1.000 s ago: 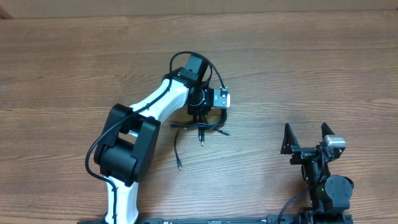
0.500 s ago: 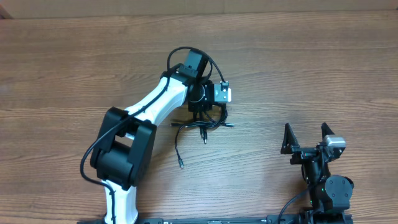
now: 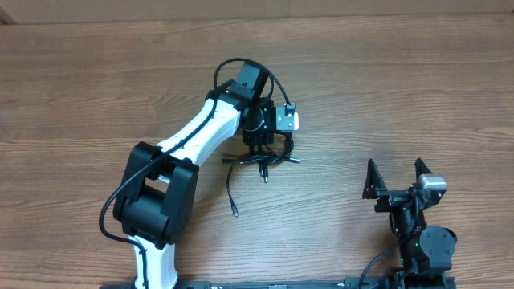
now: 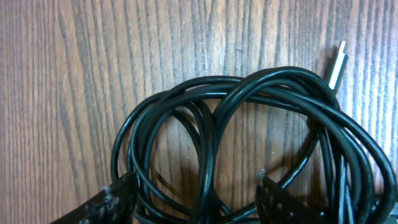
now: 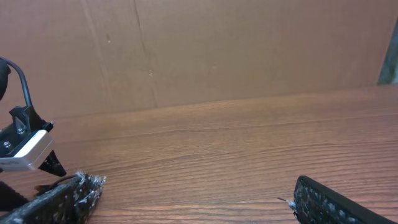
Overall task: Untangle cables
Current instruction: 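Lower the left gripper onto the cable loops and close on them, then lift the cable bundle with the left gripper toward the right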
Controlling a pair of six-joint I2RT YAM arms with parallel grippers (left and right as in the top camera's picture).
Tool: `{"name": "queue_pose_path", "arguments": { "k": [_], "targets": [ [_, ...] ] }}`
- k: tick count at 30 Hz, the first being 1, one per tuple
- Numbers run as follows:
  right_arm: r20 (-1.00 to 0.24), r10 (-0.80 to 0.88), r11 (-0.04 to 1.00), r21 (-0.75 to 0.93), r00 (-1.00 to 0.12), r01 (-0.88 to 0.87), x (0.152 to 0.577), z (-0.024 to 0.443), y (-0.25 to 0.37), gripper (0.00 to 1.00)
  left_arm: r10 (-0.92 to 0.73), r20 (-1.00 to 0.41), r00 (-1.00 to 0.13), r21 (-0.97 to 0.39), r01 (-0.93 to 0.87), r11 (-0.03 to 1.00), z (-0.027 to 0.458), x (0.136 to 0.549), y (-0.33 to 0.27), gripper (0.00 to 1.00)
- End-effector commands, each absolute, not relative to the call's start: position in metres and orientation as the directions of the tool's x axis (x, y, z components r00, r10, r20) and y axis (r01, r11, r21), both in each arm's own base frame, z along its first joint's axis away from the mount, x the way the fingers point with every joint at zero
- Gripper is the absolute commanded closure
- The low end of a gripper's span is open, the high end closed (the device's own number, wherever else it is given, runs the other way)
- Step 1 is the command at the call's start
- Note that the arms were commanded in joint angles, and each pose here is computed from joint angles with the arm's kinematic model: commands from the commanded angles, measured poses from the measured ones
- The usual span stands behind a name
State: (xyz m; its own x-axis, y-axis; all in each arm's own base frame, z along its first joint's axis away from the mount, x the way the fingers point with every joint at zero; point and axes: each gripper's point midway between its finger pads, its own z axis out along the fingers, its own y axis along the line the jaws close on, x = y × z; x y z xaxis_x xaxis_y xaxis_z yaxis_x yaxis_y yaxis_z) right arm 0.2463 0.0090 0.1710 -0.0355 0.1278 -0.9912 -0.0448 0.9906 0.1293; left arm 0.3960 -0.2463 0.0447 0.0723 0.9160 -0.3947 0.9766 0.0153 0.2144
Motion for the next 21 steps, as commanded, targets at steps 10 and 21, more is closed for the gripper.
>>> {"name": "queue_pose_path", "arguments": {
  "k": [10,21],
  "targets": [
    [-0.992,0.124,0.991,0.125,-0.03,-0.042,0.246,0.17,0.009,0.0,0.909,-0.406,0.097,0.244,0.97,0.006,0.054,0.403,-0.251,0.59],
    [-0.992,0.124,0.991,0.125,-0.03,-0.042,0.246,0.17,0.009,0.0,0.915,-0.397,0.068,0.22,0.975,0.023,0.042,0.406,-0.241,0.6]
  ]
}}
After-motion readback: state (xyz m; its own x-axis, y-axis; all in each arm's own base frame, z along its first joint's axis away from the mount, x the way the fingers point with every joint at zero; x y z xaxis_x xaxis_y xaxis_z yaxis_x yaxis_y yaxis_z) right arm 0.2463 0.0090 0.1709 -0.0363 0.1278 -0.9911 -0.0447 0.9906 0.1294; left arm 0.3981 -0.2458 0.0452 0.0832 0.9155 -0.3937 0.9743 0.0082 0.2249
